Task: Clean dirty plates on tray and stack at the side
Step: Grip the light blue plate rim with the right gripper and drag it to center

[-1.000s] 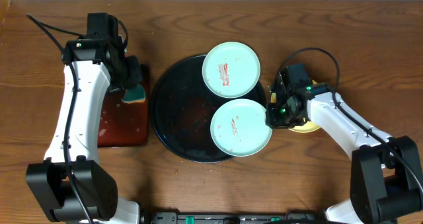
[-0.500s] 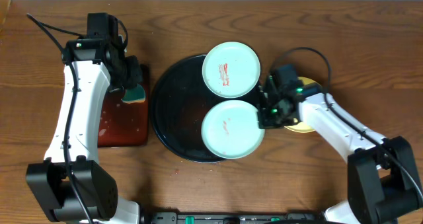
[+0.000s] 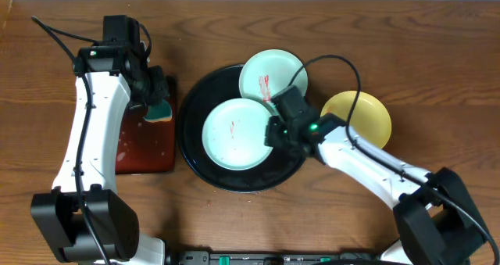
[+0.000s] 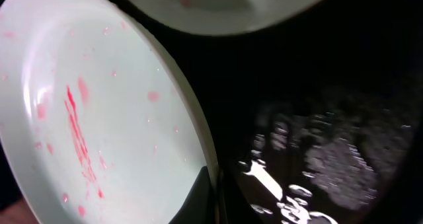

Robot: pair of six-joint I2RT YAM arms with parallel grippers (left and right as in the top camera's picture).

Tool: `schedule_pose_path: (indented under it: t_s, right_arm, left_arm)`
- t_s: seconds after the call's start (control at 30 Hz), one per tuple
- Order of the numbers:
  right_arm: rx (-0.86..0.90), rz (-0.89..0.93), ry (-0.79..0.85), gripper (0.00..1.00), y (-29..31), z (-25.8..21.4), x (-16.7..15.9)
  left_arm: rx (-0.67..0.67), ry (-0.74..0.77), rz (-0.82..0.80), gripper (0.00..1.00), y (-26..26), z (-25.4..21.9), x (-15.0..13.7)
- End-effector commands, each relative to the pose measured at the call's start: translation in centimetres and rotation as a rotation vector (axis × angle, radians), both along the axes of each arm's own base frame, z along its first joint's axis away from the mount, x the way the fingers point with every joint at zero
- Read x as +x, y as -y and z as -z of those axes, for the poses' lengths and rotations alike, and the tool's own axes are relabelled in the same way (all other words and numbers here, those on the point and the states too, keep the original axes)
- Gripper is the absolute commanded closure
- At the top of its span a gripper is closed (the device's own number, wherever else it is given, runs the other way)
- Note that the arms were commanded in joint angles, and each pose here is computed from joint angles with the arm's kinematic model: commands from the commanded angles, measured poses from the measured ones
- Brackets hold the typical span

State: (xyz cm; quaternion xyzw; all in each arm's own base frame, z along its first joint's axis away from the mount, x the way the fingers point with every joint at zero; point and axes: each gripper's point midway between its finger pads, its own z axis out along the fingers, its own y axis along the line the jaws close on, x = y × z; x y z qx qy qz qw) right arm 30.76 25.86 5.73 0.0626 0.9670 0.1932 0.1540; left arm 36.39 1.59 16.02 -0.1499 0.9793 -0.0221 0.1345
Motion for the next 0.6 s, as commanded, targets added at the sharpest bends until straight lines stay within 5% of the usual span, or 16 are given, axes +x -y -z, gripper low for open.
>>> schedule_pose_path:
  t_s: [0.0,0.3,0.47,0.57]
  right_arm:
    - [-0.003,0.055,0.059,0.99,-1.2,-0.9,0.5]
    - [-0.053,0.005,-0.029,0.97,-2.4,3.7,-0.9]
    - [-0.031,-0.112,0.008,0.64,-3.4,3.5,-0.5]
    - [-0.033,-0.167,0.026,0.55,-3.2,3.0,0.3]
  left_arm:
    - [-0.004,-0.005,-0.02,0.93,-0.1,0.1,-0.2]
    - [-0.003,-0.004,0.014,0.92,1.1,0.1,-0.2]
    - [-0.003,-0.005,0.028,0.92,1.6,0.1,-0.2]
    - [-0.008,-0.005,0.039,0.93,2.1,0.1,-0.2]
